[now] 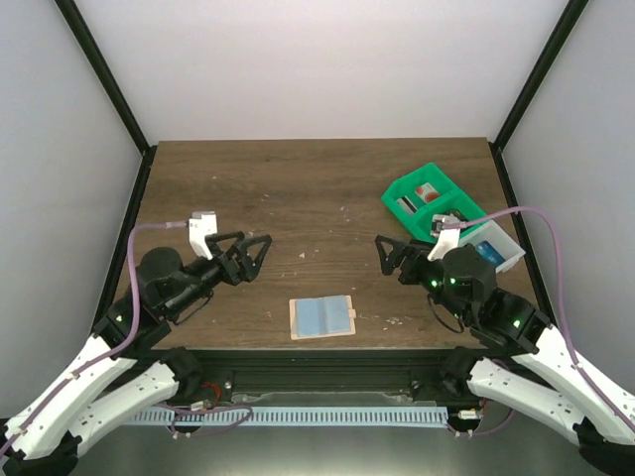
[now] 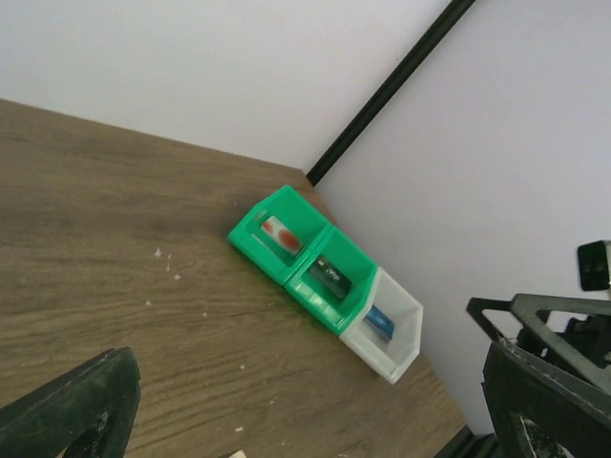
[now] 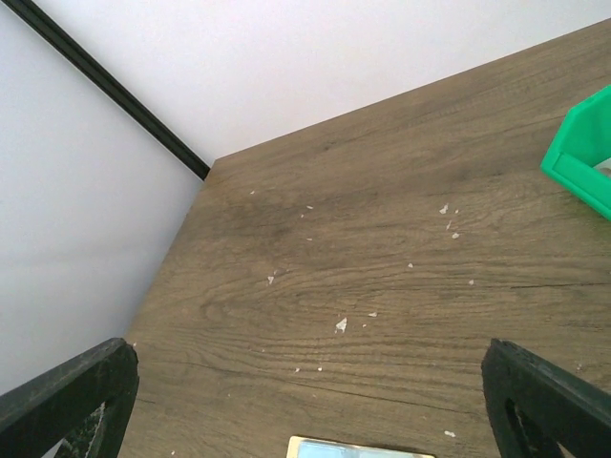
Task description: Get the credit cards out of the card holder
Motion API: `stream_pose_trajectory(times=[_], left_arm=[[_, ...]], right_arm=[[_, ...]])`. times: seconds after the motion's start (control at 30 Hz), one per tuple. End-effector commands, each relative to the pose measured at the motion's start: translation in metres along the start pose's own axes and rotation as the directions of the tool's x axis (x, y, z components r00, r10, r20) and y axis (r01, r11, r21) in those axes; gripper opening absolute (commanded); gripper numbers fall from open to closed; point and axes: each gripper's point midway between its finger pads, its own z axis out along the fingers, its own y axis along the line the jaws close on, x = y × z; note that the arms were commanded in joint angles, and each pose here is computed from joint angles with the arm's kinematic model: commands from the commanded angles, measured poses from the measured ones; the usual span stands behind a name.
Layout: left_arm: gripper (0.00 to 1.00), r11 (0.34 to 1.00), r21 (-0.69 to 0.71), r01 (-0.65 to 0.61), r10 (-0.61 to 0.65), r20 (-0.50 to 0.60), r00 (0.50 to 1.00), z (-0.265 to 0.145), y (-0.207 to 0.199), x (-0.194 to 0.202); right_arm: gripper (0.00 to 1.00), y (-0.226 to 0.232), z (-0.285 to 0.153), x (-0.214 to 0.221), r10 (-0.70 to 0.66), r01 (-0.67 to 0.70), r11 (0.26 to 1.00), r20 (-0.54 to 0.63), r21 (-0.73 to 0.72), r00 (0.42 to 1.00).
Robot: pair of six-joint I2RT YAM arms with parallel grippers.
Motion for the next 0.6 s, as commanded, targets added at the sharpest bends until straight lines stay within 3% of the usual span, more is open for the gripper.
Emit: stream_pose_trajectory(times=[0.0, 0.57], left_arm=[[1.0, 0.998, -0.054, 0.013, -0.014, -0.031, 0.999, 0.004, 0.015, 0.012], [1.0, 0.998, -0.058, 0.028, -0.029, -0.016, 0.999, 0.004, 0.019, 0.014]], right_arm=[[1.0, -0.006, -0.004, -0.003, 0.009, -0.01, 1.0, 0.023, 0.024, 1.0], [1.0, -0.003, -0.016, -0.019, -0.031, 0.03, 0.999, 0.061, 0.023, 0.998]])
